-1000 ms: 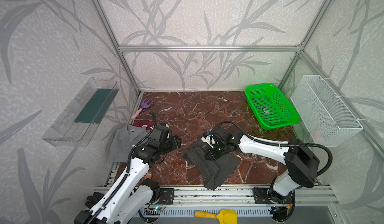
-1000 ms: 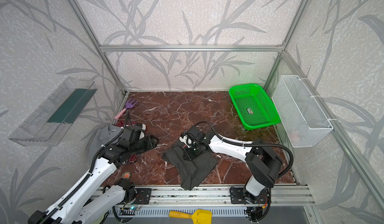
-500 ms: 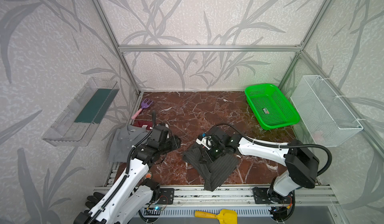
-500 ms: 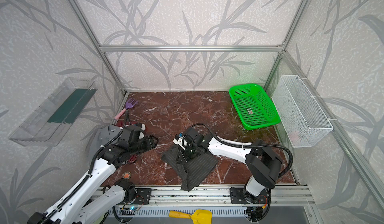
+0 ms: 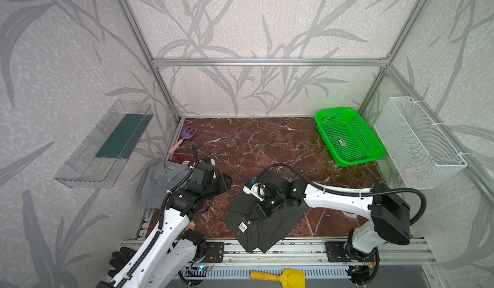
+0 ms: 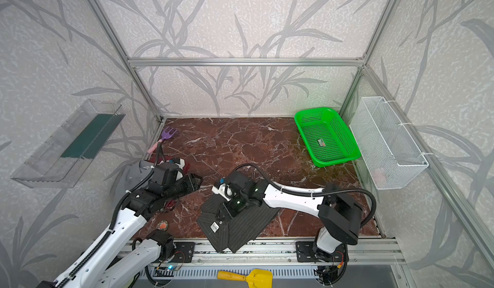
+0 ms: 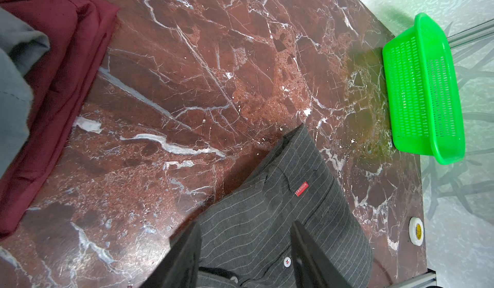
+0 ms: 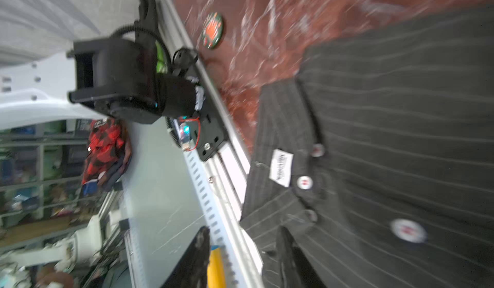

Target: Fold and stack the long sleeve shirts

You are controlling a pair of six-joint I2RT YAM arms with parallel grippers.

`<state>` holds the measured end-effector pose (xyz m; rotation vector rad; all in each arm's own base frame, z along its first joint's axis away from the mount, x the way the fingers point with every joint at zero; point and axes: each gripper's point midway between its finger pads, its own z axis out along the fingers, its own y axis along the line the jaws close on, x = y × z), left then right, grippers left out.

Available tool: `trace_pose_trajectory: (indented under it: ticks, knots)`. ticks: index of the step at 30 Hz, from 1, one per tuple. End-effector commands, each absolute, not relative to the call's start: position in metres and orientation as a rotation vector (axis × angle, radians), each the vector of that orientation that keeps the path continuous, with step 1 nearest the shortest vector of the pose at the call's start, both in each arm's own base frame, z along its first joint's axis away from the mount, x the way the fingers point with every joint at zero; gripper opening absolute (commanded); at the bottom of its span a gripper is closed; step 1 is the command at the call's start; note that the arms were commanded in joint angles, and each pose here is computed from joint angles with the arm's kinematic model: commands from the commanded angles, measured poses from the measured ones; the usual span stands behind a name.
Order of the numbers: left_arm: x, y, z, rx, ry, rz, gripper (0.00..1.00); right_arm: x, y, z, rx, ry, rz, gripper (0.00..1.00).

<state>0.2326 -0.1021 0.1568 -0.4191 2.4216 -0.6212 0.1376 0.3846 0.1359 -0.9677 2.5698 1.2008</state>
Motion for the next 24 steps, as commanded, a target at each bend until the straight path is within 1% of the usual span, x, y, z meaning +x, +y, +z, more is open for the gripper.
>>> trace_pose_trajectory:
  ticks: [1, 3, 5, 7, 9, 13, 15, 18, 20, 24]
  knots:
    - [0.226, -0.112, 0.139, -0.448, 2.473, -0.707, 0.55, 0.183, 0.323, 0.136, -0.840, 2.623, 0.893, 0.52]
    - [0.226, -0.121, 0.130, -0.455, 2.498, -0.765, 0.55, 0.208, 0.282, 0.120, -0.706, 2.694, 0.704, 0.55]
    - [0.225, -0.128, 0.125, -0.456, 2.520, -0.801, 0.55, 0.222, 0.250, 0.102, -0.590, 2.759, 0.641, 0.57]
    - [0.224, -0.136, 0.120, -0.442, 2.537, -0.824, 0.55, 0.227, 0.228, 0.084, -0.515, 2.815, 0.605, 0.57]
    - [0.224, -0.144, 0.114, -0.429, 2.556, -0.834, 0.55, 0.223, 0.218, 0.069, -0.463, 2.860, 0.622, 0.57]
    - [0.224, -0.168, 0.098, -0.353, 2.621, -0.815, 0.55, 0.204, 0.225, 0.053, -0.430, 2.889, 0.777, 0.56]
    - [0.226, -0.180, 0.090, -0.334, 2.654, -0.817, 0.55, 0.196, 0.224, 0.046, -0.406, 2.906, 0.810, 0.55]
    - [0.230, -0.197, 0.076, -0.336, 2.704, -0.874, 0.55, 0.182, 0.218, 0.036, -0.377, 2.945, 0.834, 0.50]
    - [0.234, -0.206, 0.069, -0.330, 2.727, -0.882, 0.55, 0.171, 0.217, 0.035, -0.362, 2.952, 0.878, 0.46]
    - [0.242, -0.230, 0.055, -0.270, 2.788, -0.880, 0.55, 0.149, 0.219, 0.034, -0.318, 2.941, 0.974, 0.41]
